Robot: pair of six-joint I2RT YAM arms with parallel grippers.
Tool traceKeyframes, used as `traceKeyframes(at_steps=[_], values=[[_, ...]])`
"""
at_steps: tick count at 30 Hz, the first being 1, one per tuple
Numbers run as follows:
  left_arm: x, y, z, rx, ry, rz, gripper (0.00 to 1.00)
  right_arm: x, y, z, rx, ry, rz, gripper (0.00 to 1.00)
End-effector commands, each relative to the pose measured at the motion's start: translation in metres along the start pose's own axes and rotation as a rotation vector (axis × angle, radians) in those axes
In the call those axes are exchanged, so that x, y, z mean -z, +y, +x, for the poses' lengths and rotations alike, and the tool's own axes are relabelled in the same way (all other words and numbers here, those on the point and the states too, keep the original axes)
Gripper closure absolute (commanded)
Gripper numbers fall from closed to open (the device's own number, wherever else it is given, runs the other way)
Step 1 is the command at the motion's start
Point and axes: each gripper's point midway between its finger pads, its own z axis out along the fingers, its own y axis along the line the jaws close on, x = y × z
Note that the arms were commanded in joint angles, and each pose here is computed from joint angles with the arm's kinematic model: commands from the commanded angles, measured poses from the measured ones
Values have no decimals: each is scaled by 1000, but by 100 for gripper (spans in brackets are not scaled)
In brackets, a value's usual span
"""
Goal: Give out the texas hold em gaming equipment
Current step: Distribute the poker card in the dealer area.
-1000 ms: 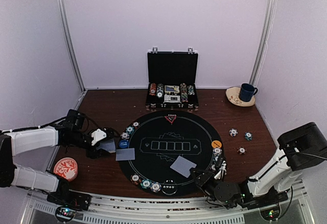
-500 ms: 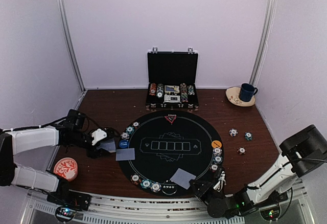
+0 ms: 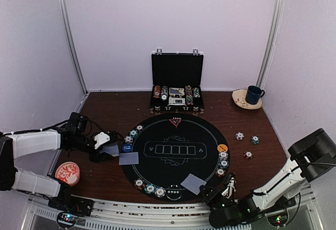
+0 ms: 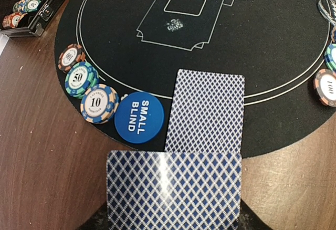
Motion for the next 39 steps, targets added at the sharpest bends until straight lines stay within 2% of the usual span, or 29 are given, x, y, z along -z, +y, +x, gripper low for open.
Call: traceKeyframes(at_steps=[1,5,8,17,26,29,33,36,39], values=[[1,8,-5,-7,-23,-29,91,1,-2,0,23,-11,14,89],[0,8,-5,-5,-21,-27,91,1,-4,4,39,2,33,74],[0,8,-5,-5,-21,-28,90,1,-4,6,47,10,44,67],[-1,8,-3,-2,-16,-23,90,7,-1,11,137,34,137,52],[1,9,-6,-6,-25,-29,91,26,1,-13,198,24,207,37],[1,8,-6,-6,-25,-27,91,31,21,-20,264,-8,191,29],[1,8,-6,-7,-26,-27,91,41,78,-33,438,-78,129,15],[1,8,-6,-6,-24,-23,91,46,116,-47,483,-132,88,6],[1,7,-7,-7,-27,-20,91,35,141,-56,487,-108,49,2]])
